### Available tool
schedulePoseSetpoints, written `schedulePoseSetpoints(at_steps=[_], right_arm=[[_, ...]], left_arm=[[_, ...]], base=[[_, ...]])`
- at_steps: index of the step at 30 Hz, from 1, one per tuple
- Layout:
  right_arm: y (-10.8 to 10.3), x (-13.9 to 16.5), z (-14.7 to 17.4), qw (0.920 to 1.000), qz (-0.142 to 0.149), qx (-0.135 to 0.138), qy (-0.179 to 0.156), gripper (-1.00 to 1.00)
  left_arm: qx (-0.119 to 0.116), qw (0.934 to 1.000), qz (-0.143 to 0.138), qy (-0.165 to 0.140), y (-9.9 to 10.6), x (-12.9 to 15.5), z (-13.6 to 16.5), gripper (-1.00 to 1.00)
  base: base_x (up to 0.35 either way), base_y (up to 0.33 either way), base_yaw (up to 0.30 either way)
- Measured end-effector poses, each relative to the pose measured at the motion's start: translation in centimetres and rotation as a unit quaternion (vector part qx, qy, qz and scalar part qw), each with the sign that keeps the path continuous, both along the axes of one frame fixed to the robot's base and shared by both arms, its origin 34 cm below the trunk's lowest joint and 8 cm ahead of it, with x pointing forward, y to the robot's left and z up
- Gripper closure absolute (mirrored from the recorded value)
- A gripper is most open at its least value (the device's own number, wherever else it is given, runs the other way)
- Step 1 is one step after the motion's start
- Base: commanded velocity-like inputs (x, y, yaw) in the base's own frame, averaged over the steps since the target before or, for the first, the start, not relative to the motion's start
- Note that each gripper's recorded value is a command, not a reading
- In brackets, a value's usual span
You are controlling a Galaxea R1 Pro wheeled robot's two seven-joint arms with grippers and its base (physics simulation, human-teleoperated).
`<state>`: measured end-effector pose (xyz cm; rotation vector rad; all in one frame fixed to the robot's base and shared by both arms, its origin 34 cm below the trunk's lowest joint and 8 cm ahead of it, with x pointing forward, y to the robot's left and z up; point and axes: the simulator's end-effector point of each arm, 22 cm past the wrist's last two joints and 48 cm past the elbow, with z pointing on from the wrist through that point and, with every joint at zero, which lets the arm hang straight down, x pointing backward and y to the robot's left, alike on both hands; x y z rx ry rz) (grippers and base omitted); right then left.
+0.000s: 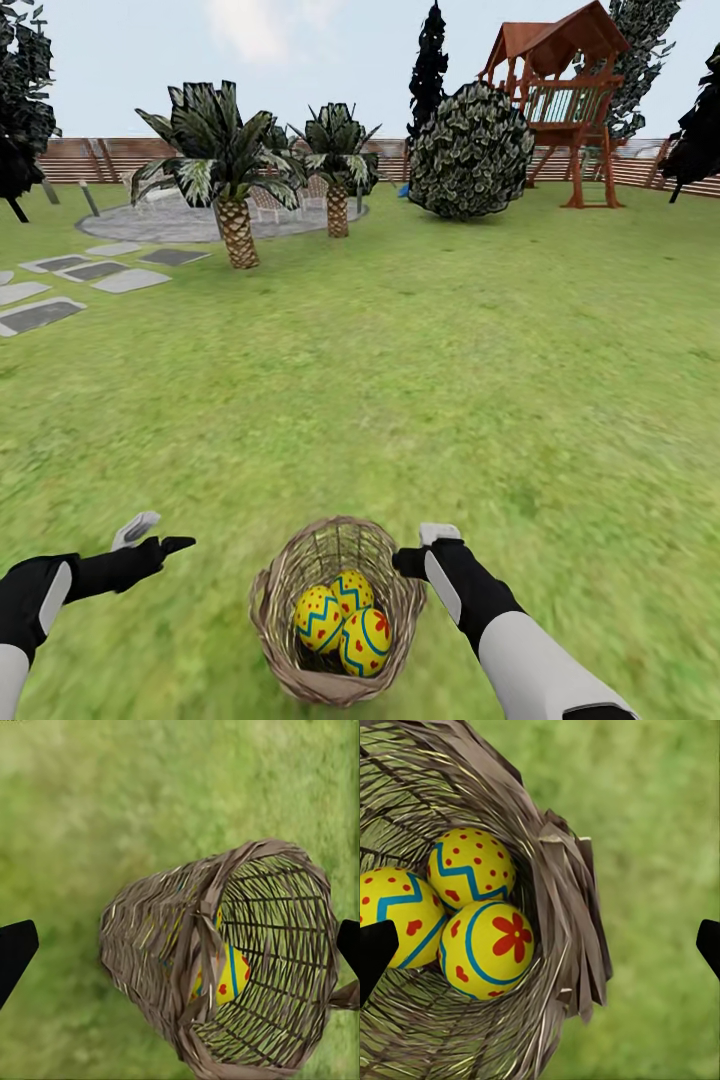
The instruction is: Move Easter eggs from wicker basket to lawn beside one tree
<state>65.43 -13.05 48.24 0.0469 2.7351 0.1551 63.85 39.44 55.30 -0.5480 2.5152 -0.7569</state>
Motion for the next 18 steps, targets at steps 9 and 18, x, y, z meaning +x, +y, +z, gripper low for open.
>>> schedulePoseSetpoints(at_steps=[9, 18], right_arm=[[0.0, -0.2, -1.8, 1.0000, 0.000, 0.000, -0.001, -1.00], [0.0, -0.2, -3.5, 0.9999, -0.002, 0.000, -0.010, -1.00]], left_arm=[[-0.006, 1.0000, -0.002, -0.006, -0.1, -0.2, -1.4, -1.00], [-0.007, 1.0000, -0.003, -0.006, -0.1, -0.4, -3.3, -1.00]], base=[[0.000, 0.000, 0.000], [0.000, 0.000, 0.000]])
